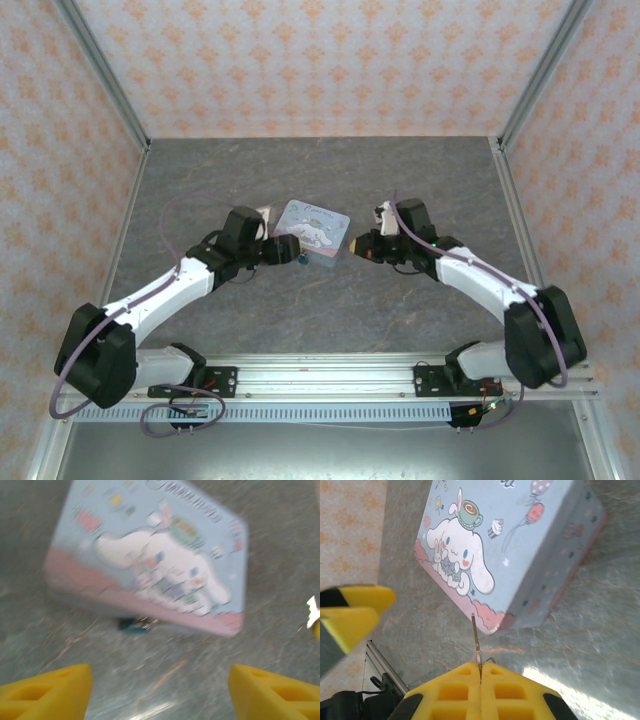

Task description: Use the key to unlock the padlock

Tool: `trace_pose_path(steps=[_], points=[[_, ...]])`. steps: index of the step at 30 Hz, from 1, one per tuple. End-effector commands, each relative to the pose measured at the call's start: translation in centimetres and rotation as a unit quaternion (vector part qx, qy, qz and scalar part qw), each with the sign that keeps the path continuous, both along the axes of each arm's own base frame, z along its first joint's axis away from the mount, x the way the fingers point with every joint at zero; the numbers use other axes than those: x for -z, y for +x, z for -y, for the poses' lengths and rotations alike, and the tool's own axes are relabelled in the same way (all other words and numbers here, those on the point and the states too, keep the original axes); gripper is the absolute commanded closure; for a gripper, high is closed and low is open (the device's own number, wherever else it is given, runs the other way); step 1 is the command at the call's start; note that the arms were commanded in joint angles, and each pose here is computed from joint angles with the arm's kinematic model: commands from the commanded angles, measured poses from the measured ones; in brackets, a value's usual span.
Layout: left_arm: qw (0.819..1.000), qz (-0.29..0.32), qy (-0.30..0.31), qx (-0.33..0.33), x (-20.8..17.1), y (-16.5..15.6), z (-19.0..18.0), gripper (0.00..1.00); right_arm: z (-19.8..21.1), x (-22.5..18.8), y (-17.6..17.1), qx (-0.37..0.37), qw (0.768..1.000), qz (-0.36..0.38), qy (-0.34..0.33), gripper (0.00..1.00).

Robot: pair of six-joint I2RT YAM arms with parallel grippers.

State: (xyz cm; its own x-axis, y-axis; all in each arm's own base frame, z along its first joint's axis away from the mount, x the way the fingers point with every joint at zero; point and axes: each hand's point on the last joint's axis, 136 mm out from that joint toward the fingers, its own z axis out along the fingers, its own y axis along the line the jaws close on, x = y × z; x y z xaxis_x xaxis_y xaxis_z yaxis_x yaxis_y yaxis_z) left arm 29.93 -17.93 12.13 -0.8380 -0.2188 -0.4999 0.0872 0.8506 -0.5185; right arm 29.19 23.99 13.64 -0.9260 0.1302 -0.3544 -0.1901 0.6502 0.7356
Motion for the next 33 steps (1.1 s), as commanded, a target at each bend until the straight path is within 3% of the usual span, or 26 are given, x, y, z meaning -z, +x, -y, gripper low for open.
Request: trace_pose_path(steps=[1,11,20,33], points=[[0.996,0.076,-0.038,0.028,-2.4,0.4,0.7,0.27,-2.4,-2.4,2.5,-0.014,0.998,0.033,0.051,1.00],[0.990,0.125,-0.030,0.066,-0.3,0.1,1.0,0.27,-4.6,0.2,5.6,-0.014,0.997,-0.002,0.078,1.00],[0.989,0.119,-0.033,0.079,2.1,1.2,2.0,0.35,-4.0,3.9,5.7,-0.006,0.999,-0.030,0.038,1.00],[0.991,0.110,0.031,0.071,6.1,2.5,2.6,0.38,-3.4,6.0,5.4,-0.005,0.999,-0.051,0.002,1.00]])
